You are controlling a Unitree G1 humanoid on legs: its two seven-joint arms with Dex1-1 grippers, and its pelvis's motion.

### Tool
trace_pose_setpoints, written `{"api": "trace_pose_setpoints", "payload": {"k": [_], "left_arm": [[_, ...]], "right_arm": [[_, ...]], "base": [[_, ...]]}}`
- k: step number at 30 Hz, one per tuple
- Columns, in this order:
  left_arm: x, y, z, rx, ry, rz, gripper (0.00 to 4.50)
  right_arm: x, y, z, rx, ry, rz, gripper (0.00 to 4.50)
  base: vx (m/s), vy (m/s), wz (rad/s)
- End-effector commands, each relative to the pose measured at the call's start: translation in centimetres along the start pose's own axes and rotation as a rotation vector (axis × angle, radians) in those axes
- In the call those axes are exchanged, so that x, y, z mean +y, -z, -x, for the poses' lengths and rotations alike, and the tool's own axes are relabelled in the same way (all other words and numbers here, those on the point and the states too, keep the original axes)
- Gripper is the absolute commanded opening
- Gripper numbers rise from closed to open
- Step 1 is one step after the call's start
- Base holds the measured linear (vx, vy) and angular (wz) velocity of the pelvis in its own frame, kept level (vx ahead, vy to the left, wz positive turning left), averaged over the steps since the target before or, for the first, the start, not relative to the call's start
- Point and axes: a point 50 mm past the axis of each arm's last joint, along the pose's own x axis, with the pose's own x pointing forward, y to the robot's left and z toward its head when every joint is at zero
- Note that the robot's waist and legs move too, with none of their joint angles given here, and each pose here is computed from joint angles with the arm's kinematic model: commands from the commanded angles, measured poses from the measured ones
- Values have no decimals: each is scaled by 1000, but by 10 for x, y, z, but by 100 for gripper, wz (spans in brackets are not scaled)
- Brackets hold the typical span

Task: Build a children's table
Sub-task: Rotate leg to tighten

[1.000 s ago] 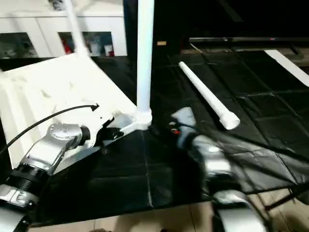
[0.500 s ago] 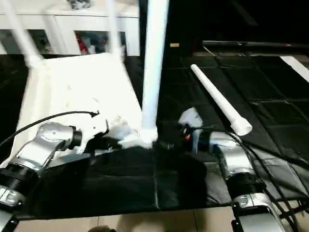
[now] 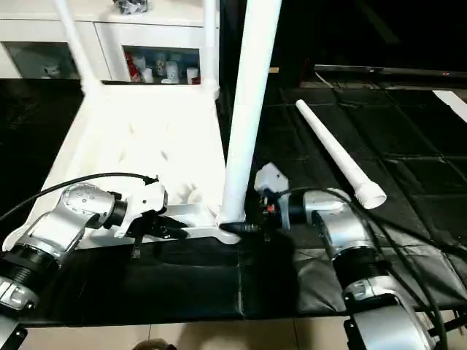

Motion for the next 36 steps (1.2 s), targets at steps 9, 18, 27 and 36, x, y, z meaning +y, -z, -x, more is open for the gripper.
{"api": "trace_pose_setpoints", "payload": {"k": [9, 18, 27, 36], "left_arm": [[0, -10, -5, 14, 57, -74, 0], [2, -9, -3, 13, 45, -69, 0], [2, -8, -4, -9, 37, -41, 0], [31, -36, -22, -242, -312, 231, 0]], "right_arm": [[-4, -3, -2, 15, -25, 9, 316], [-2, 1, -4, 24, -50, 0, 265], [2, 9, -6, 22, -52, -31, 264], [1, 38, -21, -76, 293, -268, 264]], "base": [[0, 0, 0], [0, 0, 0], [0, 0, 0], [0, 0, 0]]}}
